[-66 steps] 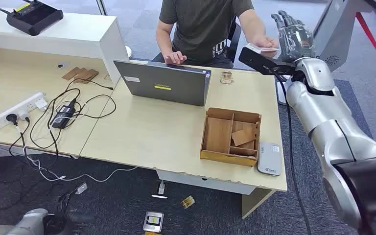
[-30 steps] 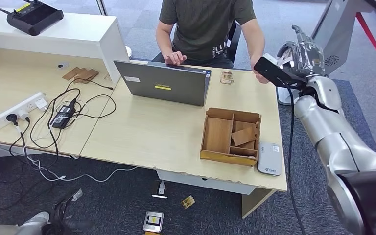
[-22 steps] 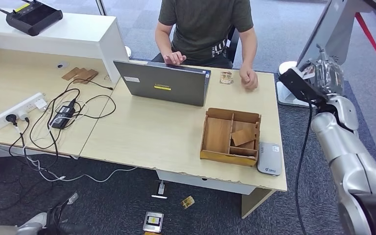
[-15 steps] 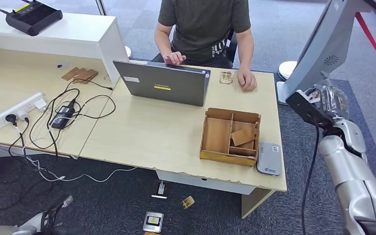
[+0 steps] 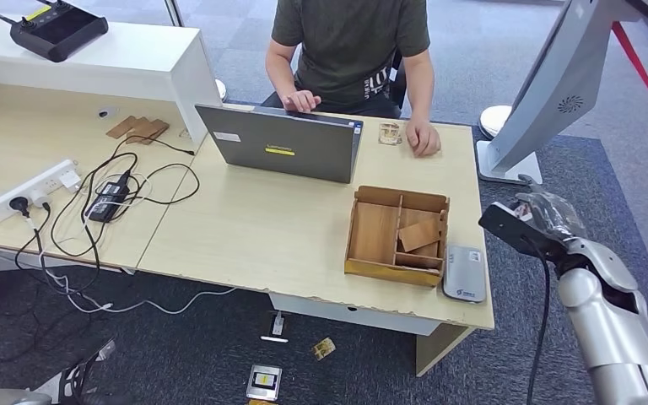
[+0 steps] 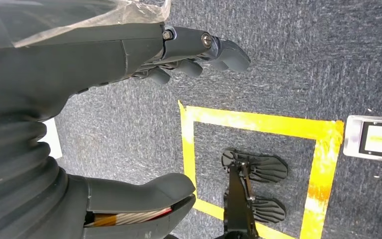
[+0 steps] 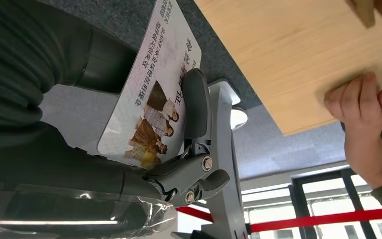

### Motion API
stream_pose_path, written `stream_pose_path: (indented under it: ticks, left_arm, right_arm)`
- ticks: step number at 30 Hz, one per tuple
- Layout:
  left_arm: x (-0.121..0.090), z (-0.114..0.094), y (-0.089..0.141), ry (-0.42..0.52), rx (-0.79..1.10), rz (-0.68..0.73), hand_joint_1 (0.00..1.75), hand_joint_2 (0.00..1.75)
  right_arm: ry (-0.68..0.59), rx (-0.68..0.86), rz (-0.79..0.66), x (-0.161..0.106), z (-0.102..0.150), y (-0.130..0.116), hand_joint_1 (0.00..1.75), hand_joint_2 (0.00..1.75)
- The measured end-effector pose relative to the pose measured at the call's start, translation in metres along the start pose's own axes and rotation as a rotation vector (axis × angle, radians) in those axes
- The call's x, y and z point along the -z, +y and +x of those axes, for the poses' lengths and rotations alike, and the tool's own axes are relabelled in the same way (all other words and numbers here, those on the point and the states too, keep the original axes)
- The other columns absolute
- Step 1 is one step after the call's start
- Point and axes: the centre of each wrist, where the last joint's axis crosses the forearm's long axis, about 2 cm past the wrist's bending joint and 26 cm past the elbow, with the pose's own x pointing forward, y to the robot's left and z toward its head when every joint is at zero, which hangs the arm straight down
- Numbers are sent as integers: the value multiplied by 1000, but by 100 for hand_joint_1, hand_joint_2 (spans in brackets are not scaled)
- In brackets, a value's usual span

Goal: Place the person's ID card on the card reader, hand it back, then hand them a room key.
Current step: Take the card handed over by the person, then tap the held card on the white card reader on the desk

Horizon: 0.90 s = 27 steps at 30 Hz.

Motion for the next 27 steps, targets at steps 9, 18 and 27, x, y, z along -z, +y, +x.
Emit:
stream_pose_path:
  ticks: [9,18,27]
  left_arm:
    - [-2,-2,5,-7,-6,14,0,175]
    - [-2,-1,5,-6,-1,28,0,175]
    - [-2,3,4,-4,4,35,0,175]
  right_arm:
    - [-64,-26,99,-15,21,2,175,175]
    - [-66,-42,151,-20,30,21,175,175]
    - [-83,-55,212,-20,48,40,175,175]
